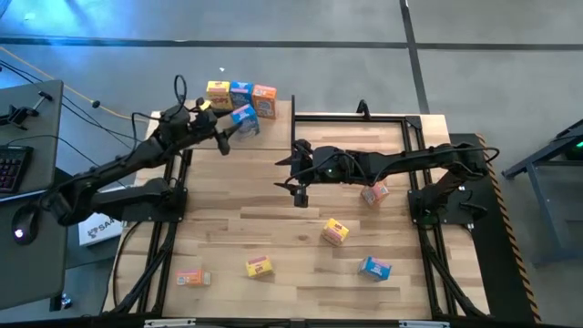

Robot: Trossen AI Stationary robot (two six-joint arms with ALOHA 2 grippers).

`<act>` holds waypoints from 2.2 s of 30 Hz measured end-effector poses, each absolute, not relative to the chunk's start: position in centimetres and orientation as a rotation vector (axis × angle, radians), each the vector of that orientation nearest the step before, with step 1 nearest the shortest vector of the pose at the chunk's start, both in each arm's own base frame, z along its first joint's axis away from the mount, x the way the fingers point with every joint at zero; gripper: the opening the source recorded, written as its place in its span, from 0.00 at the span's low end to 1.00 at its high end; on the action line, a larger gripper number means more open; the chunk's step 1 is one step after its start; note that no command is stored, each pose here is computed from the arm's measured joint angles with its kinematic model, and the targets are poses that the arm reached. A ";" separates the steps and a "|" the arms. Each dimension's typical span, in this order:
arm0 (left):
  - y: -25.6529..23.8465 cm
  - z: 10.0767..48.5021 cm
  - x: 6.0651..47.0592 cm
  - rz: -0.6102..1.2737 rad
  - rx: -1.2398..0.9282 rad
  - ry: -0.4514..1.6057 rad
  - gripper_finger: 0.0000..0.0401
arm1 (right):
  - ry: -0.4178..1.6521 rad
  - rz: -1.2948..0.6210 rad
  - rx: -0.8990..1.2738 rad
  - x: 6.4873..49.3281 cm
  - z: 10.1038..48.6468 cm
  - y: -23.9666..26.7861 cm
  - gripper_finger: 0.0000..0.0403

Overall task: Stack cereal on shelf
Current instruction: Put the top blue cereal box on the shelf aligned with the other blue cereal box

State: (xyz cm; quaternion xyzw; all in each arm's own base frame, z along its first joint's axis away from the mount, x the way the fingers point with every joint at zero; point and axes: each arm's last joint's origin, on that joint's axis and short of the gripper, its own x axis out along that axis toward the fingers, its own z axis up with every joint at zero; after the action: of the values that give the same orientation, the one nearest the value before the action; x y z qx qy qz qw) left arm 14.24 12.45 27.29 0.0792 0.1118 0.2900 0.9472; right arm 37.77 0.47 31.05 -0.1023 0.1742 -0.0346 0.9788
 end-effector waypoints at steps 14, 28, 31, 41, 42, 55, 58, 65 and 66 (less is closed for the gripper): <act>8.4 30.6 11.8 0.416 0.213 -0.004 0.54 | 0.574 -0.239 -0.266 36.2 29.8 0.8 0.35; 6.5 26.8 18.9 0.567 0.222 0.238 0.01 | 0.569 -0.269 -0.166 35.7 27.1 -0.5 0.08; 6.6 25.9 19.8 0.670 0.245 0.289 0.01 | 0.562 -0.268 -0.167 35.7 27.2 -0.5 0.06; 7.6 24.3 20.7 0.876 0.248 0.383 0.02 | 0.562 -0.265 -0.169 35.7 27.2 -0.5 0.00; 7.7 24.2 20.7 0.880 0.247 0.386 0.02 | 0.564 -0.265 -0.169 35.7 27.2 -0.5 0.00; 8.5 23.8 20.2 0.918 0.210 0.427 0.02 | 0.565 -0.265 -0.165 35.7 27.1 -0.4 0.00; 8.6 23.7 20.1 0.946 0.209 0.434 0.02 | 0.565 -0.265 -0.165 35.7 27.1 -0.4 0.00; 9.3 23.3 20.1 0.983 0.172 0.441 0.02 | 0.566 -0.265 -0.165 35.7 27.1 -0.4 0.00; 9.4 23.2 20.2 0.986 0.170 0.446 0.02 | 0.566 -0.265 -0.165 35.7 27.1 -0.4 0.00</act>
State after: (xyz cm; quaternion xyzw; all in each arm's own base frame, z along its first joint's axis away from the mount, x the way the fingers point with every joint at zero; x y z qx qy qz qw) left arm 20.18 9.39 23.21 0.0809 0.2119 0.4687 0.8537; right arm 35.70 -0.45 27.12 -0.0813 0.2781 -0.1303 0.9482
